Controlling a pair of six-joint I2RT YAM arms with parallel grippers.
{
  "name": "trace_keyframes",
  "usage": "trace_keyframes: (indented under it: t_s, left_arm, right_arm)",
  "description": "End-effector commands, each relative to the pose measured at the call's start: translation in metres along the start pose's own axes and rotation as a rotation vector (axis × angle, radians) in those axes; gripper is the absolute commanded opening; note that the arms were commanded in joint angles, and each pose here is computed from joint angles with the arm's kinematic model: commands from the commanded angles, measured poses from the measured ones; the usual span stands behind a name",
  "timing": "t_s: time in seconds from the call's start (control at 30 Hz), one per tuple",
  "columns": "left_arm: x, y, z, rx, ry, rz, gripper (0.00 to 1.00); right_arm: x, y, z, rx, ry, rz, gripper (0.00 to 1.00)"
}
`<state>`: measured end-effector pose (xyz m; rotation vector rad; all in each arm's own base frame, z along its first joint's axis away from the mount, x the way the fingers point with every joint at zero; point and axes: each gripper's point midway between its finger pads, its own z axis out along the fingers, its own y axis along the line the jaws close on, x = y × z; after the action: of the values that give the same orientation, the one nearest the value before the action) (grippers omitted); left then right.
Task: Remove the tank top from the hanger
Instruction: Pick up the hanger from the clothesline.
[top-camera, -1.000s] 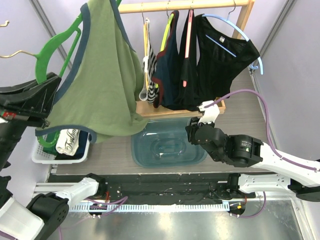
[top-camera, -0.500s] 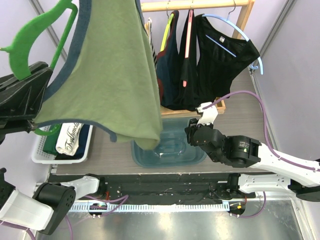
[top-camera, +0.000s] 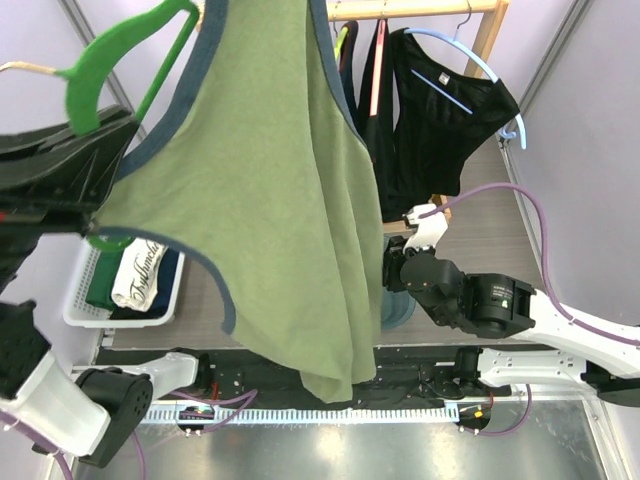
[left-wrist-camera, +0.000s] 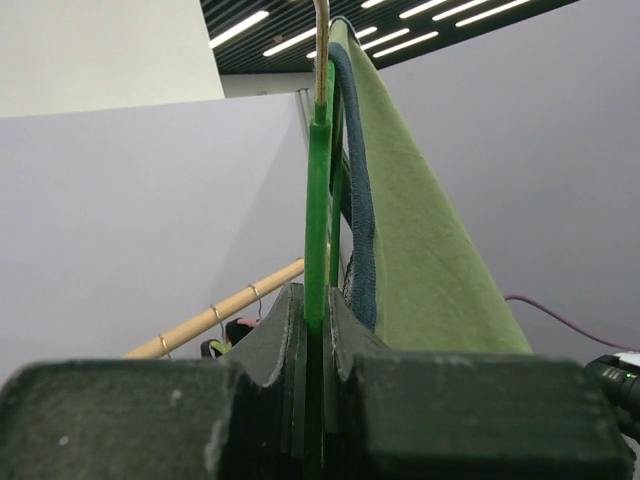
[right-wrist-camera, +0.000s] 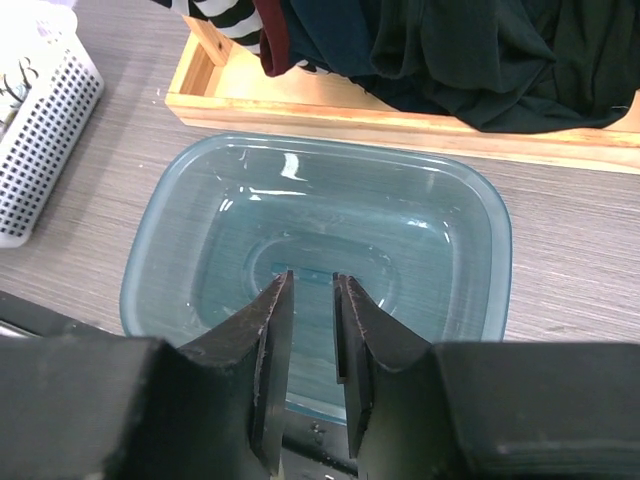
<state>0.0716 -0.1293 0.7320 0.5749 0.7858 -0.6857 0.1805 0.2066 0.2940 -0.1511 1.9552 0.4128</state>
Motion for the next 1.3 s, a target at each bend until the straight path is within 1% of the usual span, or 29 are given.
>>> trace_keyframes:
  t_s: [0.0, 0.2, 0.4, 0.57, 0.6, 0.63, 0.67, 0.73, 0.77, 0.83, 0.97, 1.13, 1.27]
  left_arm:
    - [0.01, 0.029, 0.024, -0.03, -0.031, 0.051, 0.0]
    - [0.02, 0.042, 0.043, -0.003, -0.046, 0.043, 0.0]
    - [0.026, 0.04, 0.046, 0.021, -0.04, -0.005, 0.0]
    - [0.045, 0.027, 0.04, 0.081, 0.021, -0.068, 0.01]
    - [0.058, 0.029, 0.04, 0.087, 0.053, -0.094, 0.0]
    - [0.063, 0.027, 0.039, 0.096, 0.068, -0.115, 0.0]
    - [0.061, 0.015, 0.031, 0.128, 0.076, -0.121, 0.0]
    - [0.077, 0.01, 0.025, 0.151, 0.126, -0.167, 0.0]
    - [0.075, -0.001, 0.018, 0.181, 0.134, -0.175, 0.0]
    - [0.078, -0.008, 0.012, 0.198, 0.147, -0.187, 0.0]
    - [0.062, -0.023, 0.004, 0.228, 0.128, -0.184, 0.0]
    - [0.055, -0.031, -0.001, 0.246, 0.124, -0.202, 0.0]
    - [0.043, -0.037, -0.002, 0.259, 0.098, -0.174, 0.0]
  right_arm:
    - [-0.014, 0.001, -0.007, -0.032, -0.057, 0.092, 0.29]
    - [-0.015, -0.005, -0.012, -0.039, -0.073, 0.118, 0.27]
    - [-0.016, -0.007, -0.013, -0.035, -0.082, 0.12, 0.25]
    - [-0.013, -0.009, -0.012, -0.035, -0.089, 0.126, 0.25]
    - [-0.013, -0.01, -0.012, -0.037, -0.089, 0.129, 0.24]
    - [-0.011, -0.011, -0.012, -0.034, -0.087, 0.127, 0.24]
    - [-0.01, -0.011, -0.011, -0.033, -0.086, 0.124, 0.24]
    - [-0.01, -0.013, -0.013, -0.036, -0.089, 0.132, 0.24]
    - [-0.01, -0.014, -0.014, -0.036, -0.089, 0.132, 0.24]
    - [-0.01, -0.017, -0.015, -0.035, -0.096, 0.134, 0.24]
    - [-0.014, -0.018, -0.017, -0.033, -0.105, 0.132, 0.23]
    - [-0.013, -0.016, -0.015, -0.033, -0.099, 0.127, 0.22]
    - [-0.011, -0.015, -0.014, -0.034, -0.095, 0.129, 0.22]
